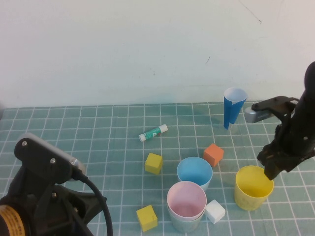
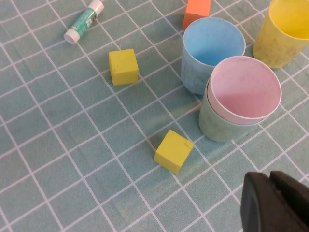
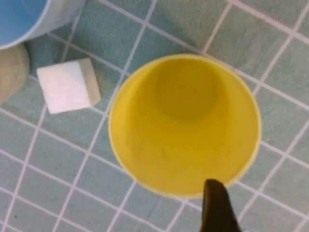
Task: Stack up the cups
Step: Pick up the yellow cup, then place the yellow cup on the blue cup
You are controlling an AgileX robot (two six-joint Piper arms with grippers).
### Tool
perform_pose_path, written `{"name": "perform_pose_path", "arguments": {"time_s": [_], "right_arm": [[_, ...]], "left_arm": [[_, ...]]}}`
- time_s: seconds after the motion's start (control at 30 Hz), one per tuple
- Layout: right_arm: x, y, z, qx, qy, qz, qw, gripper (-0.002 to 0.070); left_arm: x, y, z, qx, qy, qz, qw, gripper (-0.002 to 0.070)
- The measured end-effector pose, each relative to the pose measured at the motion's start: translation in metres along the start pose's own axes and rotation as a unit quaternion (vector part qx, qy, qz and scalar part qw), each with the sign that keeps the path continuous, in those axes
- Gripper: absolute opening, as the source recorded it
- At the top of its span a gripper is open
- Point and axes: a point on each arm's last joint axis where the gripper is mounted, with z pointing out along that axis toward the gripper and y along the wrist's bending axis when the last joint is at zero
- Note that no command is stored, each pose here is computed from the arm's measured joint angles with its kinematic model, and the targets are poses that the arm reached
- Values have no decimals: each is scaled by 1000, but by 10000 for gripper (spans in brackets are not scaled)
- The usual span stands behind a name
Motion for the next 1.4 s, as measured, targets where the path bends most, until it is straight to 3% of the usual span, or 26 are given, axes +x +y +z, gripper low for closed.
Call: {"name": "perform_pose_path", "arguments": {"time_s": [0.3,0.37,0.53,0.63,1.1,1.4], "right_arm": [[-11,-3,50,-32,17,-1,999,386],[-12,-4,60,-35,24,-11,999,353],[-13,-5,68,-37,26,-30,999,90],[-14,-4,61,-35,13,-38,999,26],[13,21,-95,20,-183,-79,980,16],[-14,66,-84,-11,-181,-160,970,16]], "left_arm": [[1,1,0,-5,3,-3,1000,-1],[1,1,0,-6,8,-5,1000,-1],[2,1,0,-7,12,-12,1000,-1],[2,1,0,-7,13,-13,1000,-1],[5,3,0,-14,25,-5,1000,-1],[4,4,0,-21,24,6,999,-1]]}}
